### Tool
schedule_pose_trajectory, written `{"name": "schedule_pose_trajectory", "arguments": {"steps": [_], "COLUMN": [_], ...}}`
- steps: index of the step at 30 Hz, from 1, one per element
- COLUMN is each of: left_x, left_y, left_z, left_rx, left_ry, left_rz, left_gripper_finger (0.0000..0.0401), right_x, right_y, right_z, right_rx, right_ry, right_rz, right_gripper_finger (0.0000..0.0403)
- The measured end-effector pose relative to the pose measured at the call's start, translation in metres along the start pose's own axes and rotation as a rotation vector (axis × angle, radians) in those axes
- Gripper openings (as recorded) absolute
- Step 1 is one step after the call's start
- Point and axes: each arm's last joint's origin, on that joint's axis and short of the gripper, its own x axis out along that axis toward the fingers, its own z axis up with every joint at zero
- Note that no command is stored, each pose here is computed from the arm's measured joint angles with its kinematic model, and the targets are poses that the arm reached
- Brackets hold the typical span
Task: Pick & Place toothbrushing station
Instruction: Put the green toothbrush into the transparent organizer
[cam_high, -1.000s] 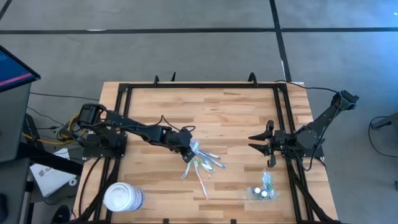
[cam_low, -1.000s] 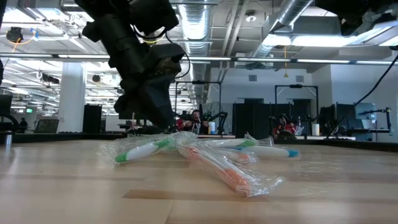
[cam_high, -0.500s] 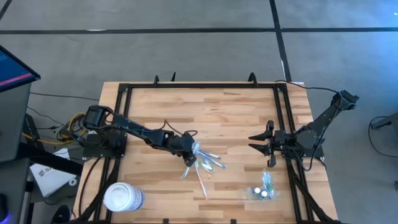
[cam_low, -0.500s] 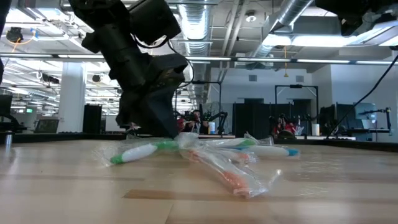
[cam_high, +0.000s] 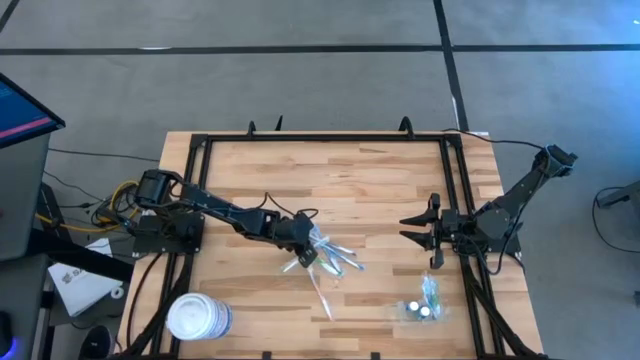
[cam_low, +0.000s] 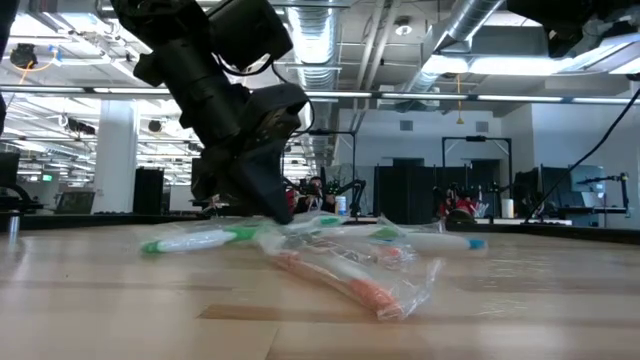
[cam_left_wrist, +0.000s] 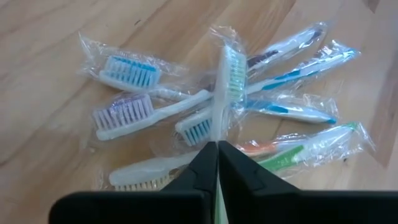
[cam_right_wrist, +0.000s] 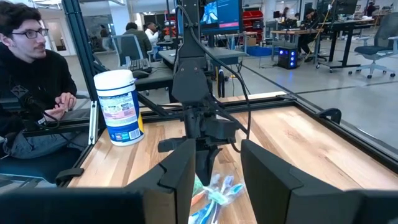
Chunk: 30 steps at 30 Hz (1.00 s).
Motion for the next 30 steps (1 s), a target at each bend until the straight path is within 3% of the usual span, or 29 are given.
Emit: {"name": "schedule_pose_trajectory", "arguments": {"steps": [15, 30], "left_x": [-0.001, -0.006], "left_y": [-0.006, -0.025], "left_z": [0.004, 0.023], "left_rx": [0.029, 0.127], "left_ry": [-0.052, -0.268], "left_rz": [-0.054, -0.234], "left_gripper_finger": [0.0, 0.0], "right_x": [0.0, 0.0], "right_y": [0.0, 0.0], "right_z": [0.0, 0.0], "right_rx": [0.0, -0.001], "right_ry": [0.0, 0.001], "right_rz": [0.001, 0.001], "right_gripper_finger": [0.012, 0.012]}}
